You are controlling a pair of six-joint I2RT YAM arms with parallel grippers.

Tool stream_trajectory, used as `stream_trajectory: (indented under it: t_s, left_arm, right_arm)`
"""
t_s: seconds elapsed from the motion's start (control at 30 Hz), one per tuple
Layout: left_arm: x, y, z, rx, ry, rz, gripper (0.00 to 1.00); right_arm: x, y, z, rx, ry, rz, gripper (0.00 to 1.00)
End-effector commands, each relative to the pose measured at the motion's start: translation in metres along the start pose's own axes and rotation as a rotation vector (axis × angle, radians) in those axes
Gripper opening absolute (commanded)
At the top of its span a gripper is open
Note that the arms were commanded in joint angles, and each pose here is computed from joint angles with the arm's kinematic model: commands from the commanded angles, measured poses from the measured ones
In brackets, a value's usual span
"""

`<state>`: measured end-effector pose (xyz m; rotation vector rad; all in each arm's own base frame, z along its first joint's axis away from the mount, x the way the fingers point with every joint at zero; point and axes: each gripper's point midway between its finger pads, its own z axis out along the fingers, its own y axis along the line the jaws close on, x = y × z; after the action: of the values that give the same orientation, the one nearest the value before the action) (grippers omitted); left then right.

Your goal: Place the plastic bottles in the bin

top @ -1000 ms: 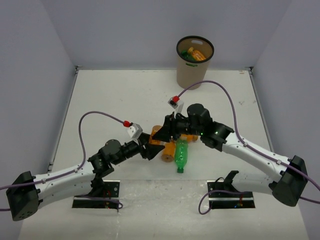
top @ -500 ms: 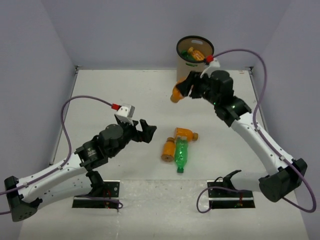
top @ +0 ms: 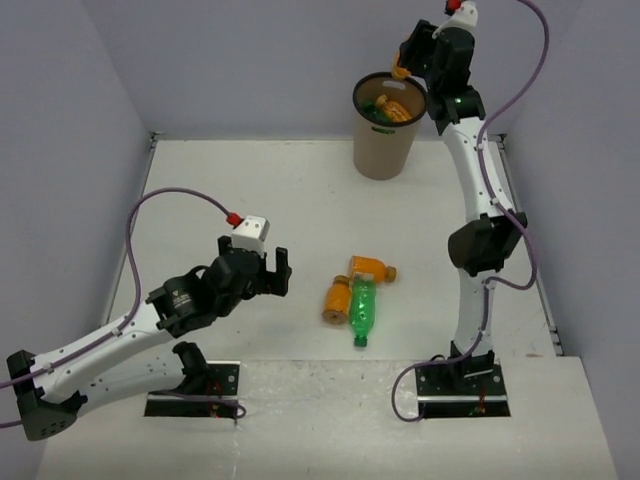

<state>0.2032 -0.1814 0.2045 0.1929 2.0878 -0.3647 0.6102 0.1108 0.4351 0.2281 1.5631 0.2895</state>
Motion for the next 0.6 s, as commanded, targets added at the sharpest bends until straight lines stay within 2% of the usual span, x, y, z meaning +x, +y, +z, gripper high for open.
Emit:
stream_trajectory:
  t_s: [0.0, 0.03, 0.07, 0.1, 0.13, 0.27, 0.37, 0.4, 0.43, 0.47, 0.5, 0.53, 0.57]
  left_arm:
    - [0.009, 0.002, 0.002, -0.009, 0.028, -0.004, 1.0]
    - [0.007, 0.001, 0.001, -0.007, 0.024, -0.007, 1.0]
    - [0.007, 0.0, 0.002, -0.006, 0.026, -0.003, 1.0]
    - [0.007, -0.001, 0.002, 0.0, 0.031, 0.001, 1.0]
    - [0.004, -0.004, 0.001, 0.01, 0.029, 0.003, 1.0]
    - [0.002, -0.022, 0.004, 0.075, 0.056, 0.006, 1.0]
    - [0.009, -0.039, 0.016, 0.094, 0.093, -0.004, 1.0]
    - [0.011, -0.047, 0.019, 0.105, 0.104, -0.004, 1.0]
    - [0.019, -0.054, 0.029, 0.093, 0.132, -0.002, 1.0]
    - [0.023, -0.059, 0.032, 0.086, 0.143, 0.005, 1.0]
    - [0.021, -0.064, 0.035, 0.08, 0.143, -0.002, 1.0]
    - [0.02, -0.069, 0.041, 0.079, 0.131, -0.018, 1.0]
    - [0.026, -0.073, 0.05, 0.073, 0.144, -0.01, 1.0]
  right_arm:
    - [0.031, -0.009, 0.018, -0.001, 0.07, -0.077, 0.09]
    - [0.035, -0.008, 0.021, -0.01, 0.068, -0.077, 0.51]
    - [0.039, -0.01, 0.021, -0.006, 0.075, -0.075, 0.68]
    - [0.043, -0.011, 0.018, -0.005, 0.084, -0.074, 0.79]
    - [0.043, -0.011, 0.016, -0.008, 0.088, -0.073, 0.99]
    - [0.018, -0.002, 0.0, -0.029, 0.079, -0.083, 0.99]
    - [-0.018, 0.011, -0.032, -0.071, 0.051, -0.063, 0.99]
    - [-0.01, 0.01, -0.043, -0.068, 0.094, -0.048, 0.99]
    - [-0.036, 0.02, -0.071, -0.113, 0.074, -0.033, 0.99]
    - [-0.013, 0.017, -0.083, -0.11, 0.159, -0.018, 0.99]
    - [-0.01, 0.02, -0.097, -0.129, 0.189, -0.003, 0.99]
    - [-0.036, 0.028, -0.134, -0.17, 0.155, 0.015, 0.99]
    - [0.006, 0.028, -0.148, -0.218, 0.274, 0.022, 0.99]
